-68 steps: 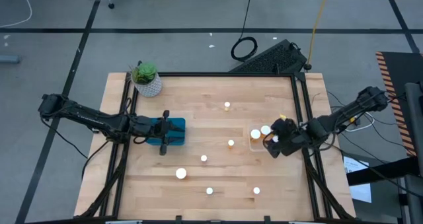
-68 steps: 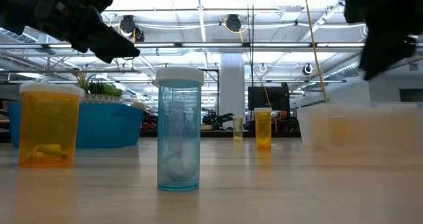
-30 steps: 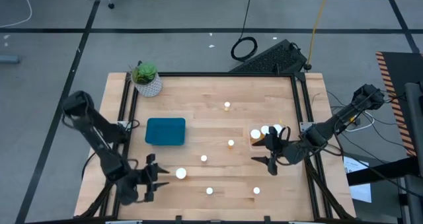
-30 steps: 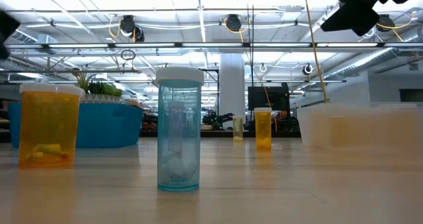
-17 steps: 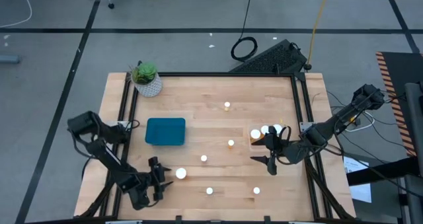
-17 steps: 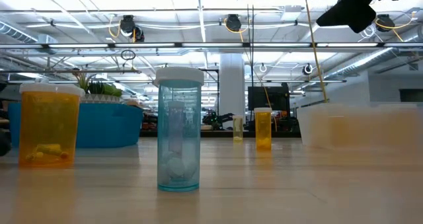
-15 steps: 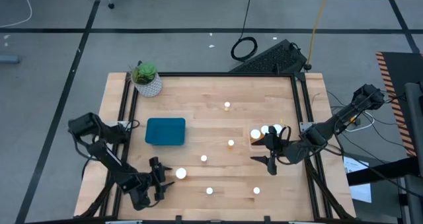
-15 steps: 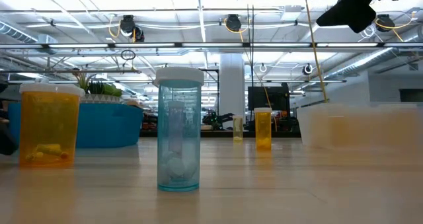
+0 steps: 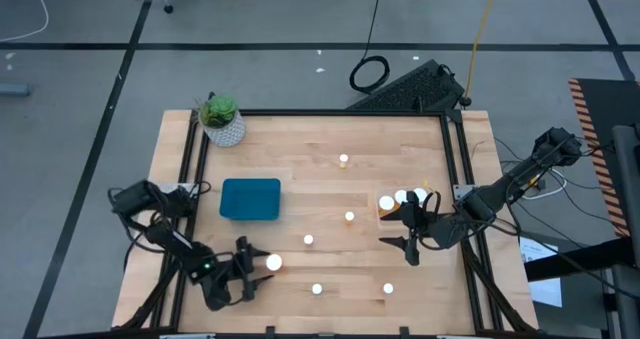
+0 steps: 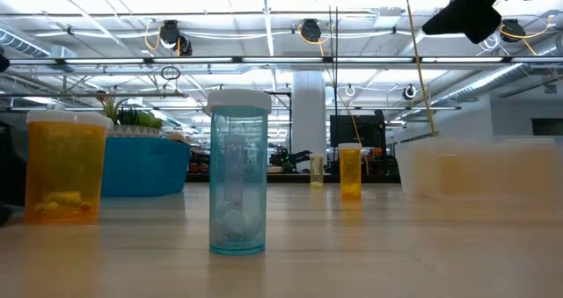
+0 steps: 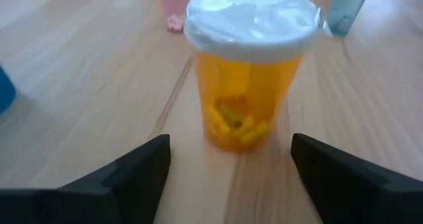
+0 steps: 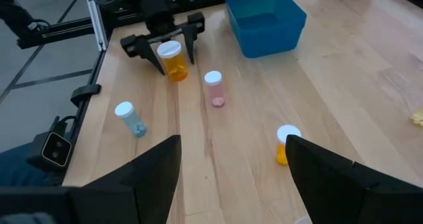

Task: Pick and place medicine bottles into bin by pill shape (circle, oval)
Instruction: Put the large orange pill bottle into the transparent bin

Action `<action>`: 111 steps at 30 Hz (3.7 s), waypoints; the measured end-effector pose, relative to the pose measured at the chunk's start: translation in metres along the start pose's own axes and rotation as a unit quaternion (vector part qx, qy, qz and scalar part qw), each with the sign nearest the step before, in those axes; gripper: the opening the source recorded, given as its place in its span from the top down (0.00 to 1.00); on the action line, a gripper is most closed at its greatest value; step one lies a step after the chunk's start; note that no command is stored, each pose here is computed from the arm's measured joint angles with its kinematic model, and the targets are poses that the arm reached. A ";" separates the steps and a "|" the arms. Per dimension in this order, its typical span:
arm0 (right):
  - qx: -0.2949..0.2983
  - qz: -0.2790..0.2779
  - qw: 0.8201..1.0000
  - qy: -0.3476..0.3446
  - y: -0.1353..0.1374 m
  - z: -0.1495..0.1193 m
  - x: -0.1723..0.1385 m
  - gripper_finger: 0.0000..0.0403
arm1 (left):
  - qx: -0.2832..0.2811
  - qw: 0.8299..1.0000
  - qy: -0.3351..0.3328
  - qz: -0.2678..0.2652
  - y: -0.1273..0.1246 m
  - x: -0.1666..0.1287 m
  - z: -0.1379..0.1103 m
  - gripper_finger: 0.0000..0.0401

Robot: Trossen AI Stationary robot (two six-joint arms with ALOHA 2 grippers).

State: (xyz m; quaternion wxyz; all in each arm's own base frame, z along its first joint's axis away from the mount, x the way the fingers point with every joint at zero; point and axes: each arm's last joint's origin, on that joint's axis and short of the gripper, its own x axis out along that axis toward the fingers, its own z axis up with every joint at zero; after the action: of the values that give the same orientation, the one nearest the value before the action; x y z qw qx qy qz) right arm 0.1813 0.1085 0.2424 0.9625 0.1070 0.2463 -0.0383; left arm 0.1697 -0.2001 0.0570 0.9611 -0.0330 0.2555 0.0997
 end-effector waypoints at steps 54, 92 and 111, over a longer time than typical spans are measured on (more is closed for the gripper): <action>-0.158 -0.004 0.987 0.027 0.101 0.101 0.228 0.33 | 0.042 0.998 0.031 -0.024 0.023 -0.001 0.080 0.54; -0.173 0.021 0.981 0.083 0.060 0.096 0.272 0.18 | 0.062 0.998 0.026 -0.017 0.029 0.008 0.087 0.54; -0.171 0.020 0.981 0.084 0.057 0.095 0.273 0.44 | 0.066 0.997 0.010 -0.026 0.026 0.008 0.091 0.54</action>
State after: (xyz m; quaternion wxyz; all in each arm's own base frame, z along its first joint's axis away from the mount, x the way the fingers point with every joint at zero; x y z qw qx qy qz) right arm 0.4715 0.1371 0.2023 0.9429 -0.0517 0.3272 0.0332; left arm 0.2149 -0.1627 0.1312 0.9609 0.0230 0.2698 0.0571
